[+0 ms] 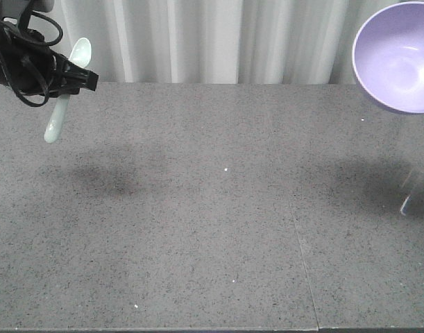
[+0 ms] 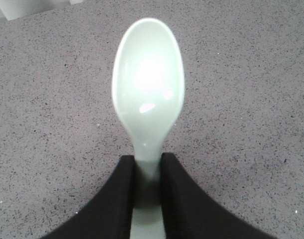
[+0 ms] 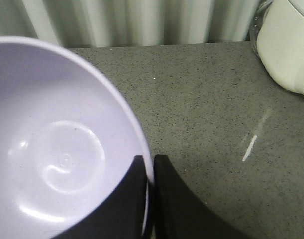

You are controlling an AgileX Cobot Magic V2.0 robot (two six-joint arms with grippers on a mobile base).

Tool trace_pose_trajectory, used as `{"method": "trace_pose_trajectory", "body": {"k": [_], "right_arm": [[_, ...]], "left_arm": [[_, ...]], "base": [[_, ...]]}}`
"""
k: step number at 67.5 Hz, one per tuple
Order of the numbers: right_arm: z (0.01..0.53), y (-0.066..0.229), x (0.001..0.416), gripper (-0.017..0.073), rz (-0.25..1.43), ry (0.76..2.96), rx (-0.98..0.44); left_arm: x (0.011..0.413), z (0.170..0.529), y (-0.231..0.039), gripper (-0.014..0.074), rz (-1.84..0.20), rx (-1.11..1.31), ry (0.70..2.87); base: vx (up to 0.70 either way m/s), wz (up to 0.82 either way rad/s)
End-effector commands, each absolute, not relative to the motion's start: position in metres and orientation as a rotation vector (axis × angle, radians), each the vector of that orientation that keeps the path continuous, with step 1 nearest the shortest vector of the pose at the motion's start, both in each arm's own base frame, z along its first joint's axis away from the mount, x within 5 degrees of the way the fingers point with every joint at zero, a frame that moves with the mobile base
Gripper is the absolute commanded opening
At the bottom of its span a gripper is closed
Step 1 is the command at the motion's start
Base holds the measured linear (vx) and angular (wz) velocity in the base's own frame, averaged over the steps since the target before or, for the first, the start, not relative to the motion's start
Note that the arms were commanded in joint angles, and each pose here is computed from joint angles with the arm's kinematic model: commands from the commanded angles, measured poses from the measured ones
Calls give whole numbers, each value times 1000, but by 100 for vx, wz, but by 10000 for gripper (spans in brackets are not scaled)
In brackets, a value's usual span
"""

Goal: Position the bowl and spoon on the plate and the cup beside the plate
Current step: 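Raise the lilac bowl with the right gripper, holding the spoon aloft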

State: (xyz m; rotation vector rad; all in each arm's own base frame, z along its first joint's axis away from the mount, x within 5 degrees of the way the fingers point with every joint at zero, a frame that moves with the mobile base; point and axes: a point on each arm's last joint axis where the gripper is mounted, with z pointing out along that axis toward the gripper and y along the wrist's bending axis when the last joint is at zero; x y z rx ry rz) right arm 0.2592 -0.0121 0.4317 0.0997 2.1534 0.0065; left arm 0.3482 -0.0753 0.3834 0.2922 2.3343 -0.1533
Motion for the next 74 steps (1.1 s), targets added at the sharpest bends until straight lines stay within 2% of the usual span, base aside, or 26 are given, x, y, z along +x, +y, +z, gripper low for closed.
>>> {"method": "trace_pose_trajectory", "body": {"k": [1, 74], "right_arm": [[453, -13, 253, -3, -2, 2032, 93], [453, -13, 253, -3, -1, 2032, 95]], "left_arm": [[341, 409, -77, -6, -179, 279, 2215], [341, 409, -77, -6, -179, 279, 2215]], "base": [[0, 0], [0, -1]]}}
